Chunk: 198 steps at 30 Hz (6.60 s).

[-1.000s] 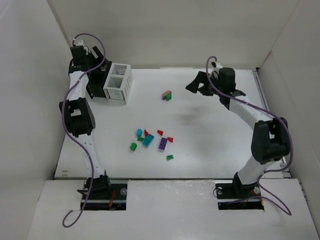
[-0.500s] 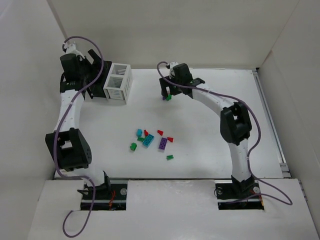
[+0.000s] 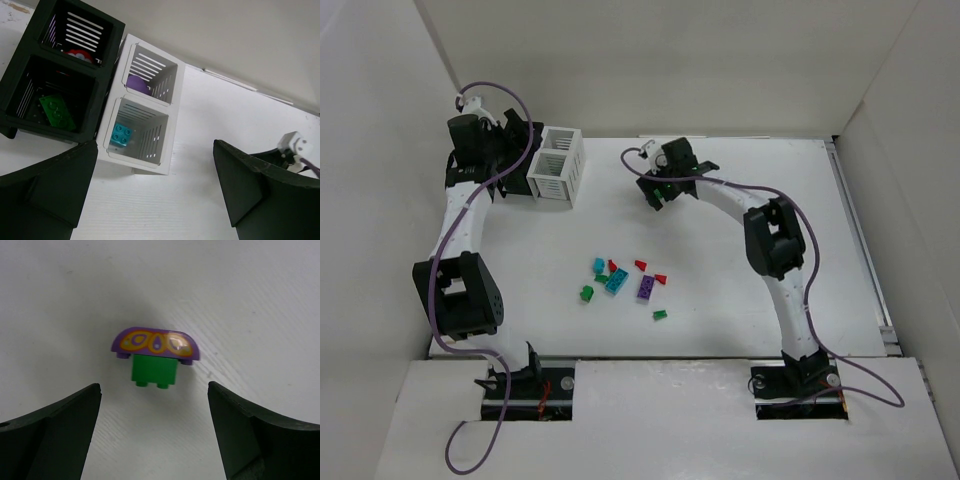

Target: Sort the legos into containers by color

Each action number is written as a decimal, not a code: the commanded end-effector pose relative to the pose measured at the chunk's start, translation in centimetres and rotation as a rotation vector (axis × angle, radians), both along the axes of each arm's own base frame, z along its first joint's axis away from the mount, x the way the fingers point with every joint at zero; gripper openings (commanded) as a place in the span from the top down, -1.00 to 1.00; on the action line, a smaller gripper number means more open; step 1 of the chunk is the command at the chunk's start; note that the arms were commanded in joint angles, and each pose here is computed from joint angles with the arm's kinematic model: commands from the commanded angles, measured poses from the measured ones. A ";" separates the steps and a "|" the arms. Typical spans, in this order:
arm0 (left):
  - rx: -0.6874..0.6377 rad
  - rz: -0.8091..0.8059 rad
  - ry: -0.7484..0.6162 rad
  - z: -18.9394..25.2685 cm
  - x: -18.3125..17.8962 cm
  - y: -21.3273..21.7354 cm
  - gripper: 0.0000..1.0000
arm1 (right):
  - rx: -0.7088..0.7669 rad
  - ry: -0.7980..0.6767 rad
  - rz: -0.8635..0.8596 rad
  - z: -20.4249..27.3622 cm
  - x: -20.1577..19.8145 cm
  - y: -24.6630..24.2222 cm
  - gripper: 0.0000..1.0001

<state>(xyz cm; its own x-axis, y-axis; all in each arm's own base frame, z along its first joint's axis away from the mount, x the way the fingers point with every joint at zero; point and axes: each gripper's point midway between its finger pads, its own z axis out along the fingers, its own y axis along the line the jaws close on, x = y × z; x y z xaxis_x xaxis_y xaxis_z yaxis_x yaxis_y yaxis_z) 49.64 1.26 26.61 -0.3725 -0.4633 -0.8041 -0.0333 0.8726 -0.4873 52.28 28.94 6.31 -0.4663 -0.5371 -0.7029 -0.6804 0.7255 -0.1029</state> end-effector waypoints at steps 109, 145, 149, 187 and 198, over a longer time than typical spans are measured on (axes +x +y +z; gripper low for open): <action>-0.387 -1.054 -0.105 3.7 -21.5 -30.4 -1.00 | 0.274 -0.512 0.646 20.0 -23.6 1.6 0.94; -0.214 -0.666 -0.106 4.3 -17.5 -20.9 1.00 | 0.250 -0.542 0.521 20.7 -23.8 -0.4 1.00; -0.198 -0.610 -0.101 4.3 -16.9 -19.4 1.00 | 0.251 -0.537 0.508 20.6 -23.7 -0.5 1.00; 0.030 0.030 -0.040 -1.2 13.1 -4.3 1.00 | 0.219 -0.470 0.112 19.1 -11.1 -5.2 0.99; 0.027 0.022 -0.074 -2.0 14.9 -4.4 0.48 | 0.246 -0.426 0.142 17.9 -9.9 -4.9 0.99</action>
<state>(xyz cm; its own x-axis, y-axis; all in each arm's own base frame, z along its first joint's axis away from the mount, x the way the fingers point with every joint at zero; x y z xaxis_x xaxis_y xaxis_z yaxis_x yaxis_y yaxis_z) 63.45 -3.34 18.45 -0.4294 -0.4580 -0.7784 -0.0980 0.8804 -0.4640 41.51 22.94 20.69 -0.1318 -0.4285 -0.8939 -0.7035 0.6757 -0.2202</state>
